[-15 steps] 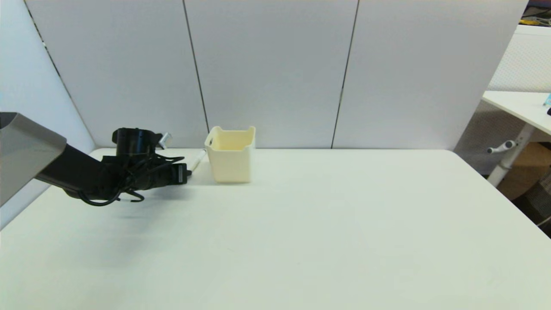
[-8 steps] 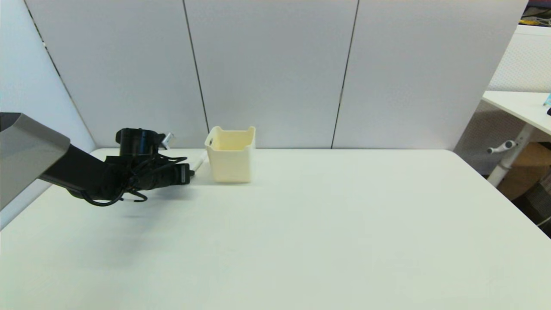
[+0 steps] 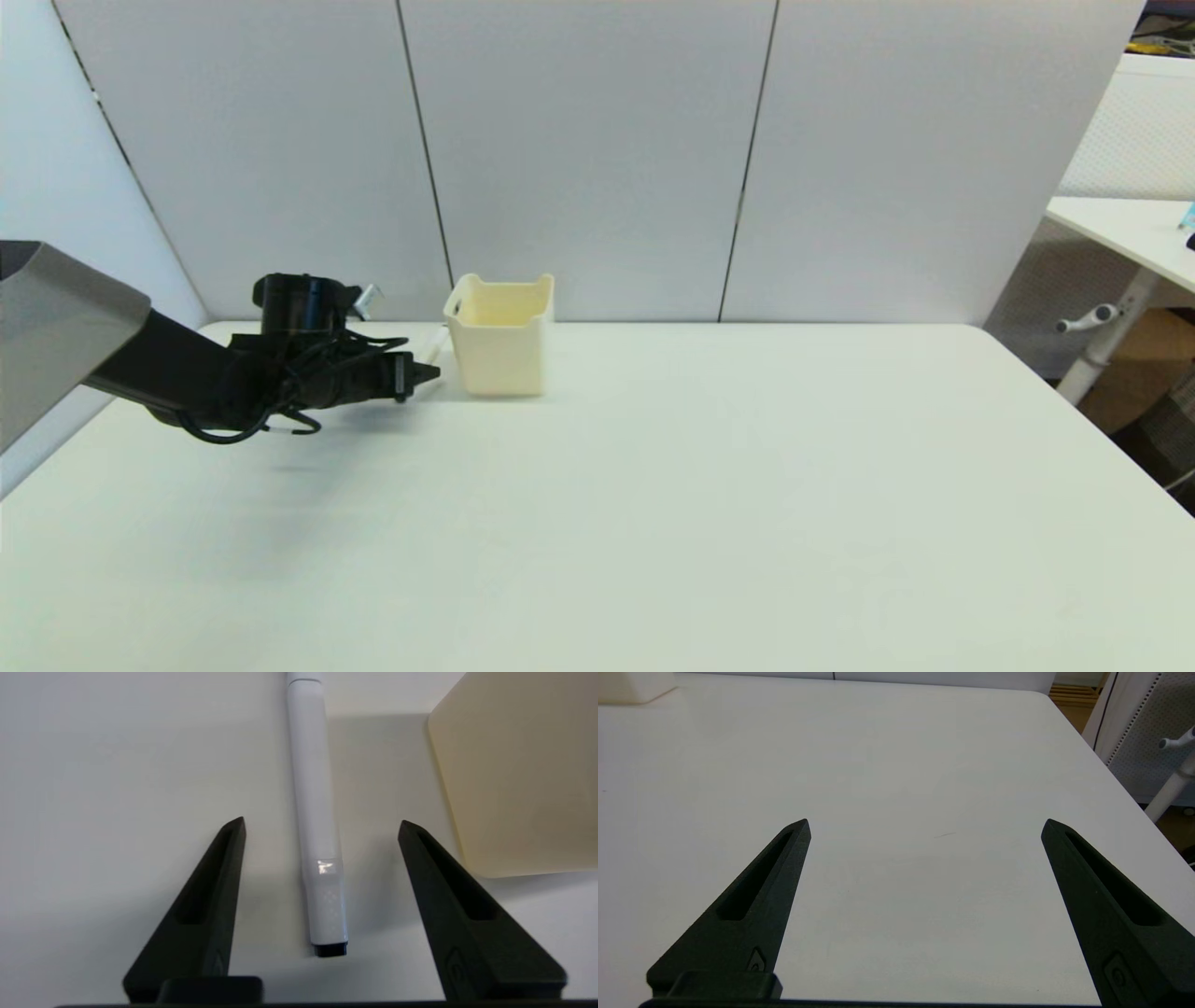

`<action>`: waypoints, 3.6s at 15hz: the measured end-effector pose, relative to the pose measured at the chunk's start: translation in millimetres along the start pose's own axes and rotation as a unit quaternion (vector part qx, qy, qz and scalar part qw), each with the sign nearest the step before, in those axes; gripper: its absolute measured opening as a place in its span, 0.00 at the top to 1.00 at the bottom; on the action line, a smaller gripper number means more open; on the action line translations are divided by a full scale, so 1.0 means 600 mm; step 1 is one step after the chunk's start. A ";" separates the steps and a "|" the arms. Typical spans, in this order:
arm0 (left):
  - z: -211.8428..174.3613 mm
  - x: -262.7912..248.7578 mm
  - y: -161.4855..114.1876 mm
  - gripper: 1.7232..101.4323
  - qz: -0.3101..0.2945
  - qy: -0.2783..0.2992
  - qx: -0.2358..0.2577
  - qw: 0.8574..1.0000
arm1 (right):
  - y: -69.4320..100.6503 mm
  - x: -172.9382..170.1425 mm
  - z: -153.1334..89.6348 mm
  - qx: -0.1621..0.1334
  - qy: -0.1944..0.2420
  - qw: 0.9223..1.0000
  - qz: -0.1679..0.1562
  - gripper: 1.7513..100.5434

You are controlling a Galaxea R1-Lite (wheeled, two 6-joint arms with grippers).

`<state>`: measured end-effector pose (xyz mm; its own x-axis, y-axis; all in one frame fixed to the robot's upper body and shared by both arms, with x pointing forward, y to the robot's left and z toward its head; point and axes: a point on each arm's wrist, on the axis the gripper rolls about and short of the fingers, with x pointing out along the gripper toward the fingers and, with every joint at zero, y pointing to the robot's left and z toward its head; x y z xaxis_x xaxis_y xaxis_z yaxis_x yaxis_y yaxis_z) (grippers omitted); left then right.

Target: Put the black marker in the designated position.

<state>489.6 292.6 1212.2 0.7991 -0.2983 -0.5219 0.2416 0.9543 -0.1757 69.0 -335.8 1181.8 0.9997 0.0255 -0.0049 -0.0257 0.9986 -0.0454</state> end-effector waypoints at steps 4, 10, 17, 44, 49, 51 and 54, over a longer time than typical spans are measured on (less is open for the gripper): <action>0.040 -0.060 -0.001 0.22 0.026 -0.031 0.005 0.999 | 0.000 0.000 0.000 0.000 0.000 1.000 0.000 0.03; 0.108 -0.231 -0.027 0.12 0.059 -0.117 0.045 0.990 | 0.000 0.000 0.000 0.000 0.000 1.000 0.000 0.03; 0.028 -0.473 -0.090 0.07 0.082 -0.201 0.151 0.964 | 0.000 0.000 0.000 0.000 0.000 1.000 0.000 0.03; -0.426 -0.555 -0.096 0.04 0.140 -0.285 0.052 0.947 | 0.000 0.000 0.000 -0.001 0.000 1.000 0.000 0.03; -0.426 -0.555 -0.096 0.04 0.140 -0.287 0.048 0.946 | 0.000 0.000 0.000 -0.001 0.000 1.000 0.000 0.03; -0.426 -0.555 -0.096 0.04 0.140 -0.287 0.048 0.946 | 0.000 0.000 0.000 -0.002 -0.001 1.000 0.000 0.03; -0.426 -0.555 -0.096 0.04 0.141 -0.287 0.048 0.946 | 0.000 0.000 0.000 -0.009 0.000 1.000 0.001 0.03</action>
<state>68.9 333.5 1182.9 1.0000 -0.0021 0.0070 0.0022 1.0000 -0.0057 69.0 -335.7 1181.7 0.9996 0.0266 -0.0057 -0.0269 0.9976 -0.0643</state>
